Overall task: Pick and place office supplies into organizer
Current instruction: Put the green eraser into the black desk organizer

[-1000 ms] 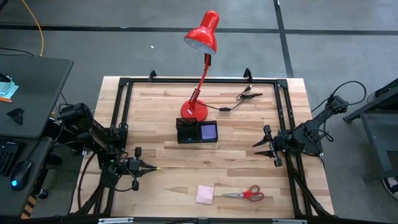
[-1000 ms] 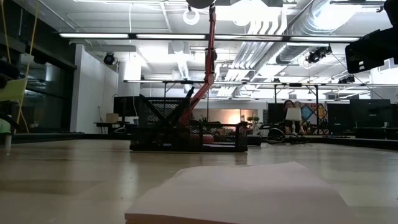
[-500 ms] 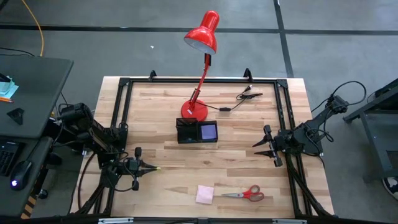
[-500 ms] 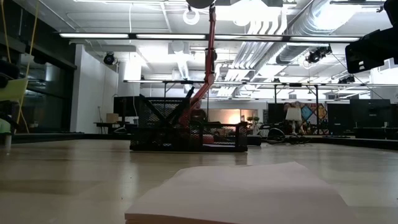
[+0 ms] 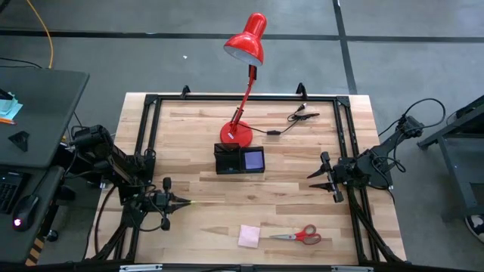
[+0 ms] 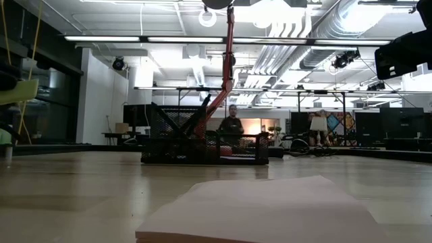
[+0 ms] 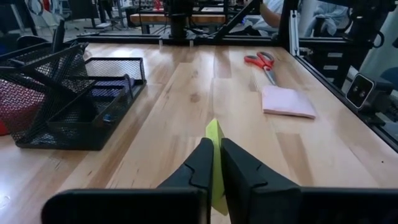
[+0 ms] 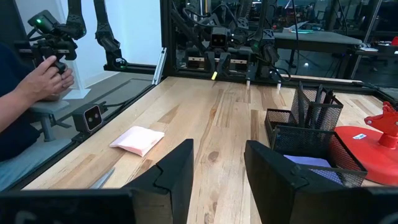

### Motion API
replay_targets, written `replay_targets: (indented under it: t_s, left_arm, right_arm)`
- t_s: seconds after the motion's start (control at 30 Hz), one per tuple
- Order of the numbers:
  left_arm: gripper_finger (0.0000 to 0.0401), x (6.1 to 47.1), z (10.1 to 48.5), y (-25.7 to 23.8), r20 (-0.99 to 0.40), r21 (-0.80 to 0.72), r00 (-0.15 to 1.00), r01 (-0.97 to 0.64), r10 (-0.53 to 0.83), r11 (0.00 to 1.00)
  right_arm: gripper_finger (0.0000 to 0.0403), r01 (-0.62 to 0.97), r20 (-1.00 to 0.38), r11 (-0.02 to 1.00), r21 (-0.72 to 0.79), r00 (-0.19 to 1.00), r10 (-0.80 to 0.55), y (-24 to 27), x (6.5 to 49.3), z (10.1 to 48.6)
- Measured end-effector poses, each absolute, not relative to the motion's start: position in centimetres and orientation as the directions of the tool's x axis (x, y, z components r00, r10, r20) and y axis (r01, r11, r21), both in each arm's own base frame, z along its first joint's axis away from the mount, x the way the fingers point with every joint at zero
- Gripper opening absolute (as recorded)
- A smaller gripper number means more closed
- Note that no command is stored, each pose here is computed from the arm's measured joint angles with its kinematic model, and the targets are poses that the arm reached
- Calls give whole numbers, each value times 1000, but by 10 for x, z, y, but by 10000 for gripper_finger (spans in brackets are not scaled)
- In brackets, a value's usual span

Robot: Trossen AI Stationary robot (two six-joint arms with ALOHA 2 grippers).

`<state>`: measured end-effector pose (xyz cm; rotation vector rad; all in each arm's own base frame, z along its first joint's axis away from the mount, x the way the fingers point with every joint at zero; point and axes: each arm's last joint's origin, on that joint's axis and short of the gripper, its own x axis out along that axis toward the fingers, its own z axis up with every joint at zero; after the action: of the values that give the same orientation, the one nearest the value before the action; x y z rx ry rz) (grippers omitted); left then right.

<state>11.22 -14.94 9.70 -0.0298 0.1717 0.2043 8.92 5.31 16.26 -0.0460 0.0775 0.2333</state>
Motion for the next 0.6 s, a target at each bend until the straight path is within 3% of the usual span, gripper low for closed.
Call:
replay_targets:
  t_s: [0.6]
  left_arm:
    - [4, 113, 99, -150, -156, -19, 964, -220, 215, 975]
  right_arm:
    - [134, -233, -82, 972, -36, 970, 229, 53, 89, 163]
